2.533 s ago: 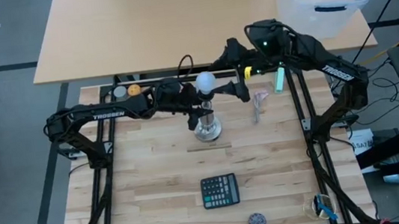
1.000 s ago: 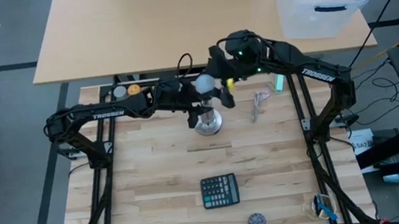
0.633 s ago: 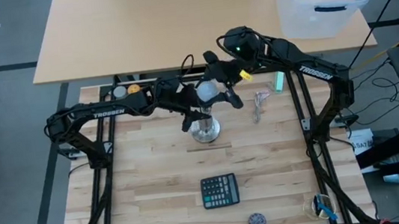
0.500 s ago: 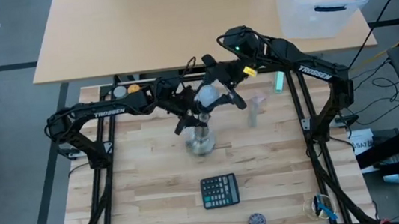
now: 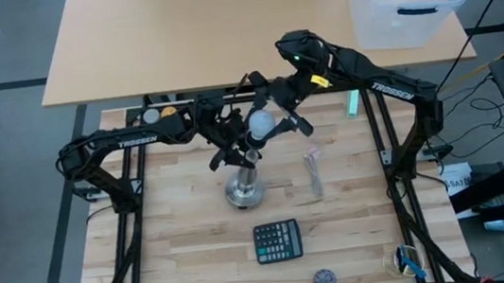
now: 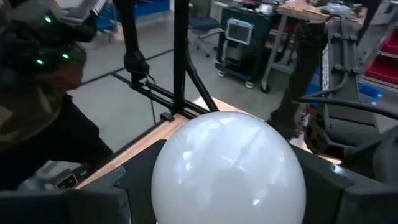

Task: Screw lightbulb
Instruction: Remove the light bulb from the lamp

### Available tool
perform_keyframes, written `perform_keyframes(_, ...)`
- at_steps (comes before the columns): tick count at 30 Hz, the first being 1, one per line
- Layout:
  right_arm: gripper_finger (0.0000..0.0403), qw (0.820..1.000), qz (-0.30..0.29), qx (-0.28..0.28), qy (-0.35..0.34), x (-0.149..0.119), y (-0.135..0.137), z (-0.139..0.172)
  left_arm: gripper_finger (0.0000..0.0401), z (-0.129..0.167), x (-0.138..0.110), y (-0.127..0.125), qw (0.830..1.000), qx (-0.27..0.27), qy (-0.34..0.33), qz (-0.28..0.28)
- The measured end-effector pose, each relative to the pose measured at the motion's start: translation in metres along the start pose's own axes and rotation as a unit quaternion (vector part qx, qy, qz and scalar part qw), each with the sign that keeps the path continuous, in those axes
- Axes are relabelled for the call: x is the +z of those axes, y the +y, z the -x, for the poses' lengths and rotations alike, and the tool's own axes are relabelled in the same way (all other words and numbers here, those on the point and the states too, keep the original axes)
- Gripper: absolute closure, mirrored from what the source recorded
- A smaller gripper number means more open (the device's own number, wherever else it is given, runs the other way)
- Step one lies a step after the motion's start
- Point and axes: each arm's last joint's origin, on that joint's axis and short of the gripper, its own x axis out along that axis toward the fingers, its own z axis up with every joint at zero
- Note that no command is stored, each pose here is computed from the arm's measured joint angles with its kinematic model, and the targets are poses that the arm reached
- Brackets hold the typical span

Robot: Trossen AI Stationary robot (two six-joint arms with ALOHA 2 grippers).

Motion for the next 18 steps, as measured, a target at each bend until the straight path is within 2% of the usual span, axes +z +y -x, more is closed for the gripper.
perform_keyframes(8, 0.0144, 0.999, -0.015, 0.023, -0.024, -0.002, -0.007, -0.006, 0.0227, 0.000, 0.002, 0.000, 1.000, -0.001, -0.005, -0.016)
perform_keyframes(11, 0.0143, 0.999, -0.023, 0.019, -0.026, -0.002, -0.009, -0.007, 0.0227, -0.001, 0.002, 0.000, 0.999, 0.019, -0.007, -0.034)
perform_keyframes(18, 0.0101, 0.997, -0.057, -0.056, -0.019, 0.002, -0.013, -0.009, 0.0227, 0.000, 0.004, 0.004, 0.995, 0.085, -0.012, -0.053)
